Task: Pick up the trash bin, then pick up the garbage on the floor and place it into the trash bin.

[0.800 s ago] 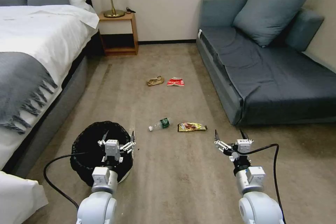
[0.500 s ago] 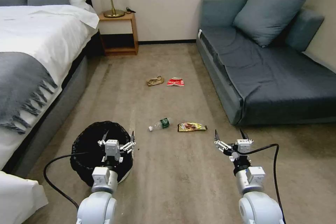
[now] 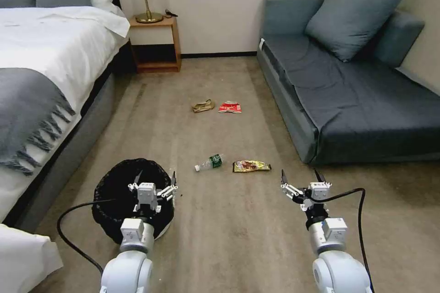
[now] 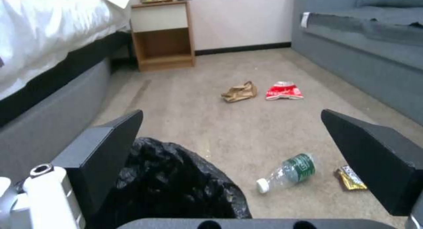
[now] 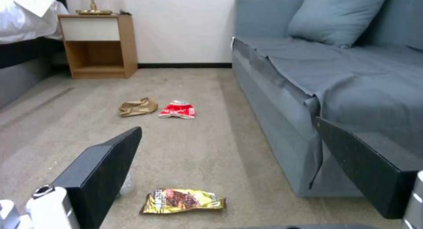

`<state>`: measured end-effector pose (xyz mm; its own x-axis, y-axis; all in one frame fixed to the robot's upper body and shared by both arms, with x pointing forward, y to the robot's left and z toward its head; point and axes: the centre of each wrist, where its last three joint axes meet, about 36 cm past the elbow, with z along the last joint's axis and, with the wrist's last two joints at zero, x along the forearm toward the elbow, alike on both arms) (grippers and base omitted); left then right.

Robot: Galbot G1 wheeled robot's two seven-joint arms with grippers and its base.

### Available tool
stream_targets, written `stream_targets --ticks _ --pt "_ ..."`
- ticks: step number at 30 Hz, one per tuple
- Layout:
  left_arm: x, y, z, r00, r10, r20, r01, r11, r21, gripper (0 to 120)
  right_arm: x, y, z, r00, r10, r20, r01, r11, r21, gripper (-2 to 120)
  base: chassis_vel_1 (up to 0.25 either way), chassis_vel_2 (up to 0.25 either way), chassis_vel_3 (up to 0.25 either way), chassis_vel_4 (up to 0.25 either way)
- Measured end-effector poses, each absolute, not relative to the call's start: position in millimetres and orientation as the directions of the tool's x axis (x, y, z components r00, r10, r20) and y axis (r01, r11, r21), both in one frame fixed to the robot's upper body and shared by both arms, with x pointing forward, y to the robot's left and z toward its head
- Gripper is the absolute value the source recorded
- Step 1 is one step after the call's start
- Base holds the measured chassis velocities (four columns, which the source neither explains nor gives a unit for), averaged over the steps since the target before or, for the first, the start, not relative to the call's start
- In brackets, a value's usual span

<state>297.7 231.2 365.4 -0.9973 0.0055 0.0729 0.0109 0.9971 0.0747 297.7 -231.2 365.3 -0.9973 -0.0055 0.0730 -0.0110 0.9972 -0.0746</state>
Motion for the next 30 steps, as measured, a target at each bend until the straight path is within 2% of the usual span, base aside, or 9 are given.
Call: stream_targets --ticks 5,7,13,16,19,30 --pt "295.9 241.8 377.3 -0.998 -0.024 0.066 -0.021 0.998 0.053 100 293.7 -228.9 371.7 -0.997 -0.005 0.083 -0.01 0.999 -0.052 100 0.0 0.0 0.0 0.0" --pt "292.0 258.3 398.2 -0.996 -0.074 0.058 -0.074 0.997 0.016 100 280.4 -219.9 394.1 -0.993 -0.013 0.115 -0.011 1.0 0.02 100 0.0 0.0 0.0 0.0" --pt "285.7 276.8 428.0 -0.991 -0.126 0.05 -0.128 0.991 -0.037 100 257.9 -206.3 430.7 -0.983 -0.047 0.179 -0.022 0.99 0.136 100 0.0 0.0 0.0 0.0" --pt "279.4 289.3 454.6 -0.987 -0.157 0.045 -0.16 0.984 -0.08 100 237.9 -196.4 462.5 -0.966 -0.096 0.239 -0.039 0.972 0.232 100 0.0 0.0 0.0 0.0" --pt "275.3 295.3 471.2 -0.985 -0.169 0.043 -0.173 0.979 -0.104 100 228.5 -194.0 478.2 -0.954 -0.139 0.267 -0.062 0.958 0.28 100 0.0 0.0 0.0 0.0" --pt "253.2 307.0 543.9 -0.986 -0.163 0.044 -0.168 0.966 -0.196 100 239.1 -201.0 478.0 -0.955 -0.181 0.234 -0.111 0.953 0.281 100 0.0 0.0 0.0 0.0"
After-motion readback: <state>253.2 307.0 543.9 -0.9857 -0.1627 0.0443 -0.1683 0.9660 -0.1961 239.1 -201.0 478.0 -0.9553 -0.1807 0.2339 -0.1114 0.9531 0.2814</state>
